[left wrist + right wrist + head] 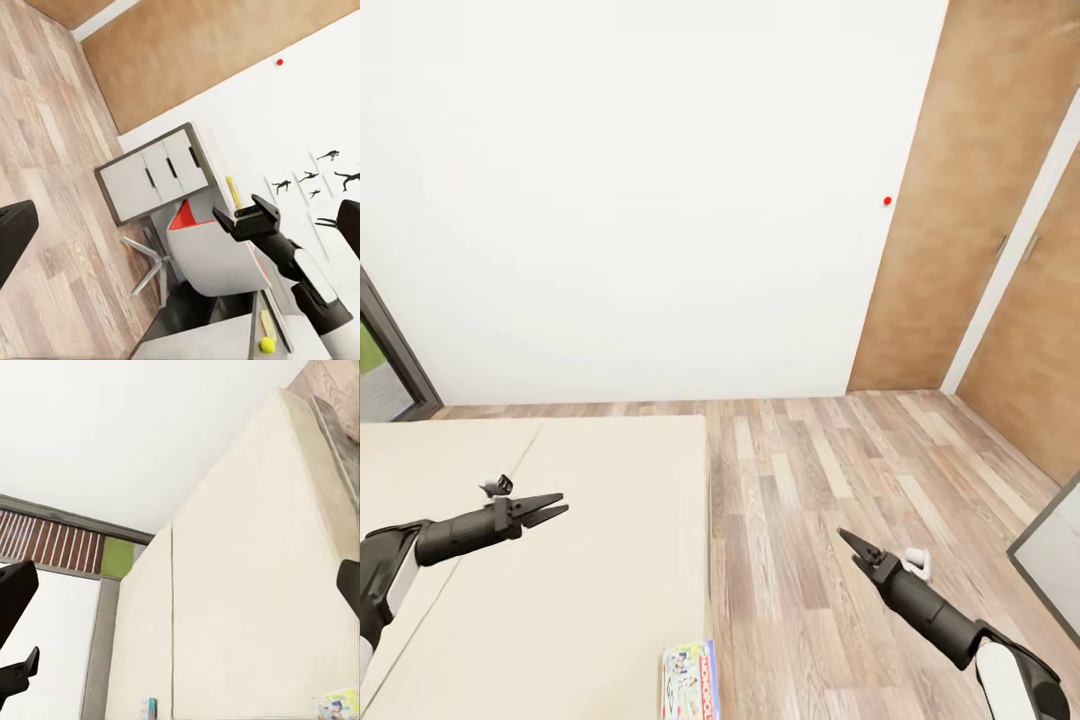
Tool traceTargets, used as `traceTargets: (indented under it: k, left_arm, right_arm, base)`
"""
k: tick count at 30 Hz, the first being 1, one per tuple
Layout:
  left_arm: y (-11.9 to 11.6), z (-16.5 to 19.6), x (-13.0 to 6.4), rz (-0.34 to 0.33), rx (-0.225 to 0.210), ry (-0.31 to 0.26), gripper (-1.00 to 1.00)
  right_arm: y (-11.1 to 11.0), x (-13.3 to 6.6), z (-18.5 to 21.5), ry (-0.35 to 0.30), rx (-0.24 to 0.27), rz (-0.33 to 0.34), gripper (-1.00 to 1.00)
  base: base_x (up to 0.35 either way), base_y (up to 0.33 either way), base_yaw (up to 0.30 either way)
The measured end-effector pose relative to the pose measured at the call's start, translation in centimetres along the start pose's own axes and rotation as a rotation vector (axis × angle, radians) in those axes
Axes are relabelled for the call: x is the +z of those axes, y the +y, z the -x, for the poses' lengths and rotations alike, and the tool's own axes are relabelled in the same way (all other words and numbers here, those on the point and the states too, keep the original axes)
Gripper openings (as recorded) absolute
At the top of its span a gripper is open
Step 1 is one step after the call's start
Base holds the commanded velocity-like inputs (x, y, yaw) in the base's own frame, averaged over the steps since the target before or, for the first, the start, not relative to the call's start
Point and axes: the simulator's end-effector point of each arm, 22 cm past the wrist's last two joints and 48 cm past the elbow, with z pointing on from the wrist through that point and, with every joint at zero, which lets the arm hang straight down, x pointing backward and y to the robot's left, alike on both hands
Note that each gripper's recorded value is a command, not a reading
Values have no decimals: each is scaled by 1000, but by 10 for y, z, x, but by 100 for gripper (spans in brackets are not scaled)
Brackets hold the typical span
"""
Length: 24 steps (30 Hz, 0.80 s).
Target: Put all the toys in the child's room - the three board games (two on the bed and one on the table), the two jigsaw puzzles on the table, and the tennis ball on the table - inside the toy box on the table in the child's room.
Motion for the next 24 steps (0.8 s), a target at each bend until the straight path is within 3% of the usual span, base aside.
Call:
traceTargets:
  k: [6,14,24]
  left_arm:
    - [9,-16,-8,19,21,7,100]
    - [8,-20,-14,22,34,3,100]
    - [2,-20,-12,13,42,3,100]
  right_arm:
    - [-7,-9,0,-9,6,-15,100]
    - [-15,-31,30,-33,-46,-40,100]
    - [-15,-43,46,-62,-64,-44,100]
  base:
    - [0,0,0]
    - [0,0,0]
    - [0,0,0]
